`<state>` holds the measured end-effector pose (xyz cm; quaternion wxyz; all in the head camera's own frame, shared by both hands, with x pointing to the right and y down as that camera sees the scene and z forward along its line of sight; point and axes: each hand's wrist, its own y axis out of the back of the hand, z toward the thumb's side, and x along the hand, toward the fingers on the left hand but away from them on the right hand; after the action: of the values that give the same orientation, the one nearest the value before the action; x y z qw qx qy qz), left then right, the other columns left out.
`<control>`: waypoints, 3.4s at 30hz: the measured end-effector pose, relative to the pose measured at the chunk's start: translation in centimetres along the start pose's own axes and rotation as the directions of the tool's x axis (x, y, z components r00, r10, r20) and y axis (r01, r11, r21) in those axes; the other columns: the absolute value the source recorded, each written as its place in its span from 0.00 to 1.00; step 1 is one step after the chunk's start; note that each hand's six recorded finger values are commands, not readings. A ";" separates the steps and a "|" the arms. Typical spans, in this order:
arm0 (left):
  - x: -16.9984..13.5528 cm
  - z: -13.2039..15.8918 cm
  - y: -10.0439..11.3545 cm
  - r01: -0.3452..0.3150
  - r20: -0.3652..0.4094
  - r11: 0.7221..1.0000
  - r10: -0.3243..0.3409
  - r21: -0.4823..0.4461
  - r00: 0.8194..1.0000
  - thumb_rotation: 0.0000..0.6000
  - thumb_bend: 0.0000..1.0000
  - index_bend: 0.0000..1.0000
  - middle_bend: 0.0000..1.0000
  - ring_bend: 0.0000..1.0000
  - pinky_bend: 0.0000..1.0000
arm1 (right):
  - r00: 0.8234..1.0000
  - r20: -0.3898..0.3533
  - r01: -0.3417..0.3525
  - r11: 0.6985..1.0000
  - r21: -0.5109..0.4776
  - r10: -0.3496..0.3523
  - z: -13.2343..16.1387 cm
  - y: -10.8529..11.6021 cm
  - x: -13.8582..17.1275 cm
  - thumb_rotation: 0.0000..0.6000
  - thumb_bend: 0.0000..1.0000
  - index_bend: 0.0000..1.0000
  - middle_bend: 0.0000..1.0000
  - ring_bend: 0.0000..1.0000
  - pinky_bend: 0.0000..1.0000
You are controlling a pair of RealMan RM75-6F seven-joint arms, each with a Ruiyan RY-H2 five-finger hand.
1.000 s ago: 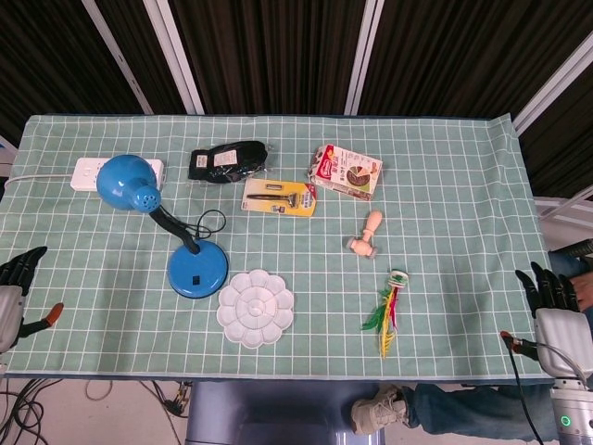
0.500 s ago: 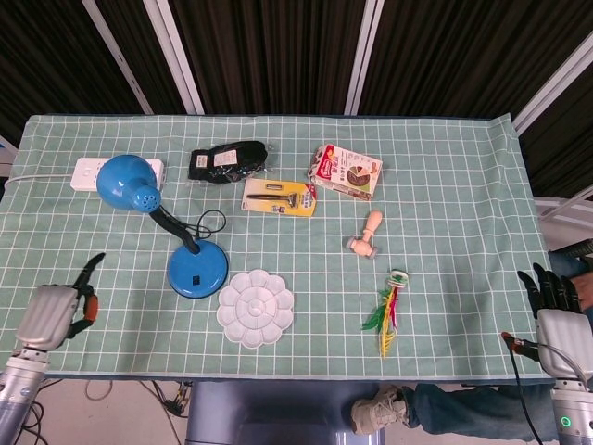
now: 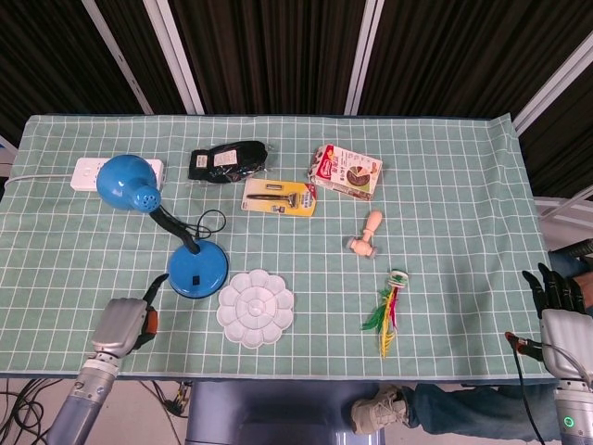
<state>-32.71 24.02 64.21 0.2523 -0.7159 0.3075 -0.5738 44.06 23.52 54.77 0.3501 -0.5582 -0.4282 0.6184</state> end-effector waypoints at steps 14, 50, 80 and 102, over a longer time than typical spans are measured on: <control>2.7 2.4 -2.5 0.042 -0.021 0.999 -0.041 0.016 0.999 1.00 0.75 0.07 0.81 0.82 0.87 | 1.000 0.011 0.004 1.000 -0.004 -0.004 -0.2 0.1 -0.1 1.00 0.17 0.12 0.03 0.02 0.00; 3.7 2.9 -3.7 0.073 -0.027 0.996 -0.072 0.044 0.997 1.00 0.75 0.12 0.81 0.82 0.87 | 1.000 0.020 0.004 1.000 -0.005 -0.004 -0.3 0.1 -0.2 1.00 0.17 0.12 0.03 0.02 0.00; 3.3 2.9 -4.5 0.060 -0.029 0.990 -0.057 0.125 0.998 1.00 0.75 0.32 0.79 0.82 0.87 | 1.000 0.015 0.001 1.000 -0.006 -0.001 -0.2 0.0 -0.3 1.00 0.17 0.12 0.03 0.02 0.00; -3.6 -3.0 8.5 -0.234 -0.078 0.967 0.242 0.104 0.967 1.00 0.32 0.14 0.11 0.07 0.14 | 1.000 0.014 -0.001 1.000 -0.004 0.001 -0.1 -0.1 -0.2 1.00 0.17 0.12 0.03 0.02 0.00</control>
<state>-37.49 20.82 56.41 0.3386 -0.6346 0.3752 -0.5848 44.16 23.41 54.89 0.3457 -0.5546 -0.4318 0.6216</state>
